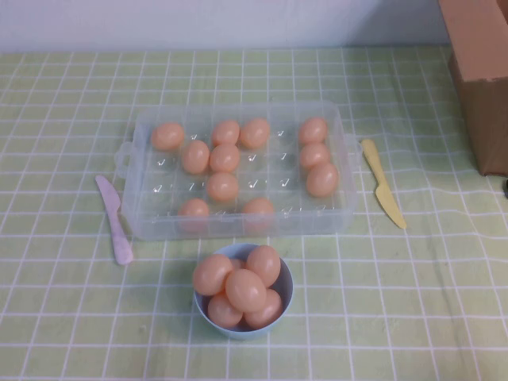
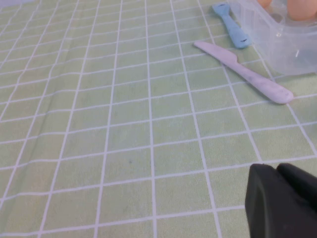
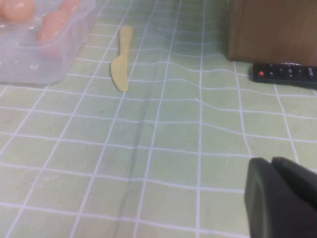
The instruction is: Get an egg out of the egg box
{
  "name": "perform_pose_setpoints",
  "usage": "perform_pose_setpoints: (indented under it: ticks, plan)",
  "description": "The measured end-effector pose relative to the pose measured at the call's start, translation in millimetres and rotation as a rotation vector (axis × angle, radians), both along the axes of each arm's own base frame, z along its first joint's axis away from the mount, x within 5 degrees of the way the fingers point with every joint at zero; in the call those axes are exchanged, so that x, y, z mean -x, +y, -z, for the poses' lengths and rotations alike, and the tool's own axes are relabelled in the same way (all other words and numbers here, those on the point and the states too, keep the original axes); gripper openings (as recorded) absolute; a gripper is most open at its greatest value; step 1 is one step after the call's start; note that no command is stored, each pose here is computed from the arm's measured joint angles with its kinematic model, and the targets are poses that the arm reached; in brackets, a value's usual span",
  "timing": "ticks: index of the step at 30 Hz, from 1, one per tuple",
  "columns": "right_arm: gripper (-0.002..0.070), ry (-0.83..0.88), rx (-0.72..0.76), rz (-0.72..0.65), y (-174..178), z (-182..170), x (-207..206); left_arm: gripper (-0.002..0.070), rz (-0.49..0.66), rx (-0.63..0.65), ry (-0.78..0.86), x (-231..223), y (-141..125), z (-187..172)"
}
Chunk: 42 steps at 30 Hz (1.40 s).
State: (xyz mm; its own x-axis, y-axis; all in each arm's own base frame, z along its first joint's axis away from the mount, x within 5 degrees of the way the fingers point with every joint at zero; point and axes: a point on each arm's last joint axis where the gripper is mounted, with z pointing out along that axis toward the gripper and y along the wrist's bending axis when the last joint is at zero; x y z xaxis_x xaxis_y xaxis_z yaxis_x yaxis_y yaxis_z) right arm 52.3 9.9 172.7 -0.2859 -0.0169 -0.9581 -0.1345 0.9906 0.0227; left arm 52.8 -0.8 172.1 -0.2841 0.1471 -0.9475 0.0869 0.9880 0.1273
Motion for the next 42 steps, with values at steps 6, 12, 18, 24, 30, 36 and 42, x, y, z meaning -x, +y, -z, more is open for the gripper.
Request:
perform_pose_setpoints:
  ticks: [6, 12, 18, 24, 30, 36, 42]
  plan:
    - [-0.0017, 0.0, -0.001, 0.0, 0.0, 0.0, 0.0, -0.0005, 0.0, 0.0, 0.0, 0.0, 0.0, 0.0]
    - [-0.0017, 0.0, -0.001, 0.0, 0.0, 0.0, 0.0, -0.0005, 0.0, 0.0, 0.0, 0.0, 0.0, 0.0]
    - [-0.0017, 0.0, -0.001, 0.0, 0.0, 0.0, 0.0, -0.0004, 0.0, 0.0, 0.0, 0.0, 0.0, 0.0]
    - [-0.0017, 0.0, -0.001, 0.0, 0.0, 0.0, 0.0, -0.0004, 0.0, -0.004, 0.0, 0.0, 0.1, 0.0]
    - [-0.0017, 0.0, -0.001, 0.0, 0.0, 0.0, 0.0, -0.0004, 0.0, -0.004, 0.0, 0.0, 0.1, 0.0]
    - [-0.0017, 0.0, -0.001, 0.0, 0.0, 0.0, 0.0, -0.0005, 0.0, 0.007, 0.001, 0.0, -0.2, 0.0]
    - [-0.0017, 0.0, -0.001, 0.0, 0.0, 0.0, 0.0, -0.0005, 0.007, 0.062, -0.019, -0.4, -2.2, -1.9]
